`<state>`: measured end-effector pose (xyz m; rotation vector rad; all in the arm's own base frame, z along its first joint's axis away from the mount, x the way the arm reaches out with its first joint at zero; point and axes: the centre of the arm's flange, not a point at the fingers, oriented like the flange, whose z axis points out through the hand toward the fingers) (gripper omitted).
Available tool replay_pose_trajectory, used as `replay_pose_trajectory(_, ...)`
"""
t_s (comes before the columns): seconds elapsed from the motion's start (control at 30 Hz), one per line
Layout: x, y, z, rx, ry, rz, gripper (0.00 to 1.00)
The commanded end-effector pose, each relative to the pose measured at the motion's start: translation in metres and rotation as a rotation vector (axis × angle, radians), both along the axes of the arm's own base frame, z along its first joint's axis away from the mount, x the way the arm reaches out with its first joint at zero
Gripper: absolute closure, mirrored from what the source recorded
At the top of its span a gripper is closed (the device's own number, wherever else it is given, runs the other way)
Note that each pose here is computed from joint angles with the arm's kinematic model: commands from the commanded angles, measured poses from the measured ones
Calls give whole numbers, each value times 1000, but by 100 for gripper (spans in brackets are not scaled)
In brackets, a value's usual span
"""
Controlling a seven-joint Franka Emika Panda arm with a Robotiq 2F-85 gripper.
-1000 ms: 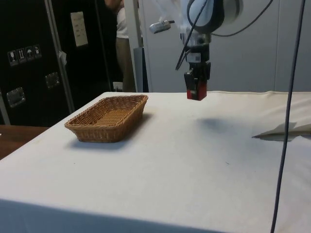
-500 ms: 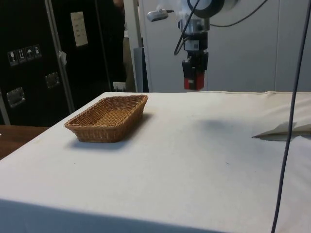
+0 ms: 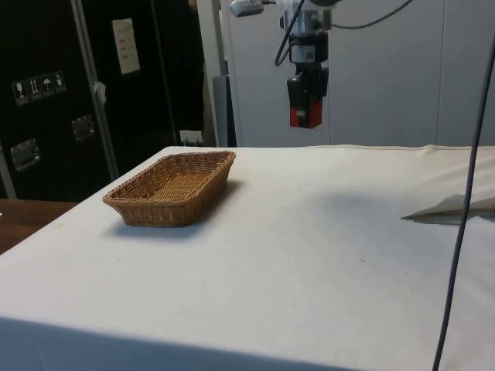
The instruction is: Pick up the cube and place it into the basket.
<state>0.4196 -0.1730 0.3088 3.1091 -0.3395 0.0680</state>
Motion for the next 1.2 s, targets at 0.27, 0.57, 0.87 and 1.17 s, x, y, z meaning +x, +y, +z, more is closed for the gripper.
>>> replay_pose_trajectory(0.27,1,-1,22,4,1,16,100)
replay_pose_trajectory(0.57,2,-1,37,11,-1,27,100)
replay_pose_trajectory(0.87,4,-3,49,21,-9,35,100)
replay_pose_trajectory(1.17,6,-3,68,26,-1,62,100)
